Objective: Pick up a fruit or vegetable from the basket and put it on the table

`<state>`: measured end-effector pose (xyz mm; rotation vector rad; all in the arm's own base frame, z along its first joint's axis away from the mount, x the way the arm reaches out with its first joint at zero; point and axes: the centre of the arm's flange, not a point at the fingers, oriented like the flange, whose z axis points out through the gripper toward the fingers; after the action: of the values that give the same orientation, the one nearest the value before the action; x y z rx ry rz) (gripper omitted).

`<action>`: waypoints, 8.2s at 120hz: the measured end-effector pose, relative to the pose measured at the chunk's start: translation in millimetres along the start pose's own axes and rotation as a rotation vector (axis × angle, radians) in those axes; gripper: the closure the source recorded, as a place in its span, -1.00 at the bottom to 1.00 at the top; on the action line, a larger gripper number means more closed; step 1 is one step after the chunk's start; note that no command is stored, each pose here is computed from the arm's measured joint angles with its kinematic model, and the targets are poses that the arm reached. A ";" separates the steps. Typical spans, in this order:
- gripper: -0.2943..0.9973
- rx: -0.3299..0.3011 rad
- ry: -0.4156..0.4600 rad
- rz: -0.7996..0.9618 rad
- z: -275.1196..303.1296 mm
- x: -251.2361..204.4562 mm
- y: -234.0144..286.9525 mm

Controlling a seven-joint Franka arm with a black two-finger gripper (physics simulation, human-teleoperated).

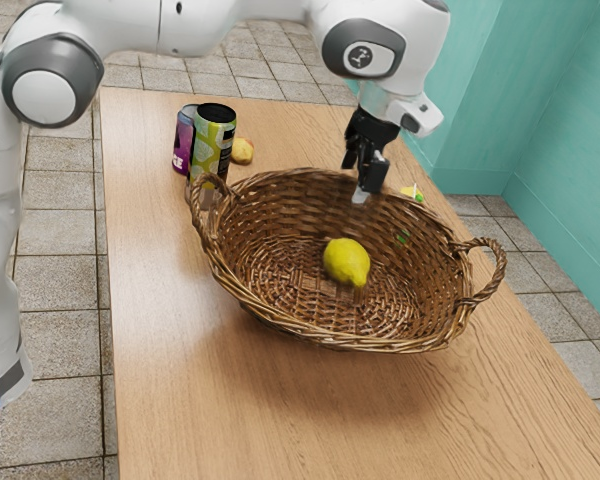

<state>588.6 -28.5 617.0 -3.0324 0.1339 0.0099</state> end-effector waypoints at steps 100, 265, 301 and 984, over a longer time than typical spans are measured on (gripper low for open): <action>-0.54 0.025 0.049 -0.021 -16.0 -2.6 -2.9; -0.54 -0.121 -0.023 0.494 -32.3 -51.9 -5.0; -0.54 -0.163 -0.032 0.442 -12.9 -53.9 -79.4; -0.15 -0.019 0.213 1.181 -39.2 9.9 64.7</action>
<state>592.8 -97.7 649.0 -2.4665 1.8392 -0.2078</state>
